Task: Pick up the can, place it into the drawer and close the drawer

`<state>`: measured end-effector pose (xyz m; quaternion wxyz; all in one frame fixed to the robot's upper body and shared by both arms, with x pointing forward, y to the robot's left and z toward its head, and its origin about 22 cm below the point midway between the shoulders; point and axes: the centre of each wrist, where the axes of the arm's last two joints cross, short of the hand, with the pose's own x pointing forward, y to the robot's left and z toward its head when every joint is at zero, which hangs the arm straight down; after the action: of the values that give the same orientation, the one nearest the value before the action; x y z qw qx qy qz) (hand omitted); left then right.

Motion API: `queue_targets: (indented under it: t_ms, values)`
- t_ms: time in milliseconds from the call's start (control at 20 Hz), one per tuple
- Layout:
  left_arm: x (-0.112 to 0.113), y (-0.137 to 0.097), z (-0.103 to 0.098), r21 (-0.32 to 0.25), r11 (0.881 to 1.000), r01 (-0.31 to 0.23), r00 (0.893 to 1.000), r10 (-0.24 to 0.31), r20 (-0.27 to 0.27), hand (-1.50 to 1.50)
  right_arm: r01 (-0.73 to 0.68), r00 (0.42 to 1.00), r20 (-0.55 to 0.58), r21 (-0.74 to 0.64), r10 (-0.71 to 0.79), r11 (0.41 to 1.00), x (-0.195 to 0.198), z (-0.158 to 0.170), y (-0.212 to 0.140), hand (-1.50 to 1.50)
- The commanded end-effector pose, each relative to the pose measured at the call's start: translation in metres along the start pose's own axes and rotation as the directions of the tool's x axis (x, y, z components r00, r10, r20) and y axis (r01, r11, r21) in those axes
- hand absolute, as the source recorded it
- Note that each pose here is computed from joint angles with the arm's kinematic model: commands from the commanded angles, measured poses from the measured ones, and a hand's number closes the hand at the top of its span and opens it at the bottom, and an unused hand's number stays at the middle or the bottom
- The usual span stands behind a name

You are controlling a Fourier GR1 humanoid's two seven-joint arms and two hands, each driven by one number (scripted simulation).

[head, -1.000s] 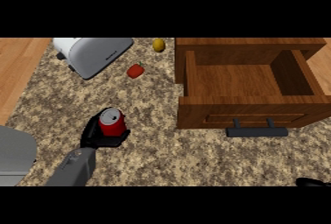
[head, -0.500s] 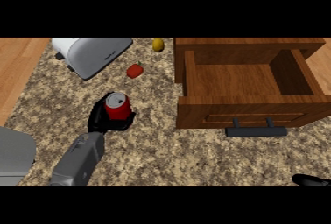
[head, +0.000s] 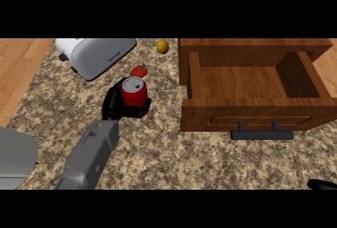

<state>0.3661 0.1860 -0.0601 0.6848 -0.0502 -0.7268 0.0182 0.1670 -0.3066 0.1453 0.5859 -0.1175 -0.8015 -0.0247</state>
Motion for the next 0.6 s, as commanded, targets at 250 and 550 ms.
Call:
queue_targets:
  t_ms: [250,550]
  values:
    - [0.099,-0.06,-0.043,-0.093,0.995,0.036,0.998,-0.031,0.061,1.5,-0.011,1.0,0.004,-0.03,0.011,1.0,0.007,-0.006,0.001,-1.5]
    - [0.158,-0.099,-0.056,-0.117,0.993,0.033,0.996,-0.023,0.082,1.5,0.007,1.0,0.017,-0.011,-0.007,1.0,0.003,0.003,0.005,-1.5]
